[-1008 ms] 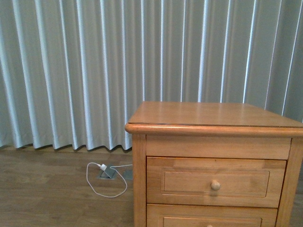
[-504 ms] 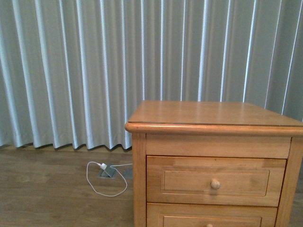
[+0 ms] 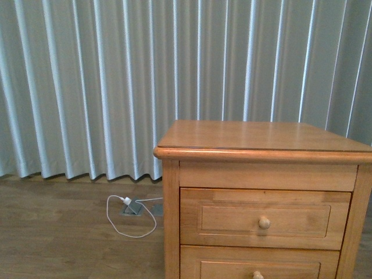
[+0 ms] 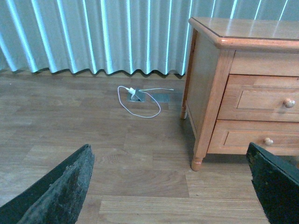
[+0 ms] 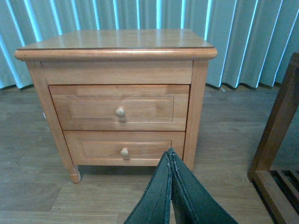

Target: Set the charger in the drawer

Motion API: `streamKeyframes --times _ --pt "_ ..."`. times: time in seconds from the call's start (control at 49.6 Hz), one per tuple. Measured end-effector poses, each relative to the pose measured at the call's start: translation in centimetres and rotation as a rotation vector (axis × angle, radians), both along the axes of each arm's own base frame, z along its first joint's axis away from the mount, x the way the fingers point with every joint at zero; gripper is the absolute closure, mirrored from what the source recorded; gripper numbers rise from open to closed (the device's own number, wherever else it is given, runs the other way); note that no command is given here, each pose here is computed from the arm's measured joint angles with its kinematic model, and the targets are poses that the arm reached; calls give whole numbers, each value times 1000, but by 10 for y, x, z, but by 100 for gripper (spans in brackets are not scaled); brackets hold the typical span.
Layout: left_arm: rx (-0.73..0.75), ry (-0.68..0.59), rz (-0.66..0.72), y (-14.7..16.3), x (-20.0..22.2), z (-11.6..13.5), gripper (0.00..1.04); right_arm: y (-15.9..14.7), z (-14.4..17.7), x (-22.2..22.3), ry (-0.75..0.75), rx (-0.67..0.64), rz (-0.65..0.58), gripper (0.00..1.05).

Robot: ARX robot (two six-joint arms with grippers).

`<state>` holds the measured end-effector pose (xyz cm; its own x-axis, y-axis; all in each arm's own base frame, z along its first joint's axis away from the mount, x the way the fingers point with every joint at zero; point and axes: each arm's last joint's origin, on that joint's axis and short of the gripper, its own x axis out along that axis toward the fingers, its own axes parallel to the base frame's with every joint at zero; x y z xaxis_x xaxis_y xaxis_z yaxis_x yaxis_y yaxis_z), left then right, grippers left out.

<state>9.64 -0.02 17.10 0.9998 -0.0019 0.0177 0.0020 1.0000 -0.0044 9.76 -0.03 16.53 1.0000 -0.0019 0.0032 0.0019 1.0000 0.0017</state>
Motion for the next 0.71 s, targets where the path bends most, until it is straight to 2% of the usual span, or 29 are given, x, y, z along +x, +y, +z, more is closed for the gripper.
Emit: streamKeyframes --times 0.544,0.706 --pt "0 0 0 0 0 0 6 0 0 0 0 1 0 8" --pt "0 0 0 0 0 0 6 0 0 0 0 1 0 9"
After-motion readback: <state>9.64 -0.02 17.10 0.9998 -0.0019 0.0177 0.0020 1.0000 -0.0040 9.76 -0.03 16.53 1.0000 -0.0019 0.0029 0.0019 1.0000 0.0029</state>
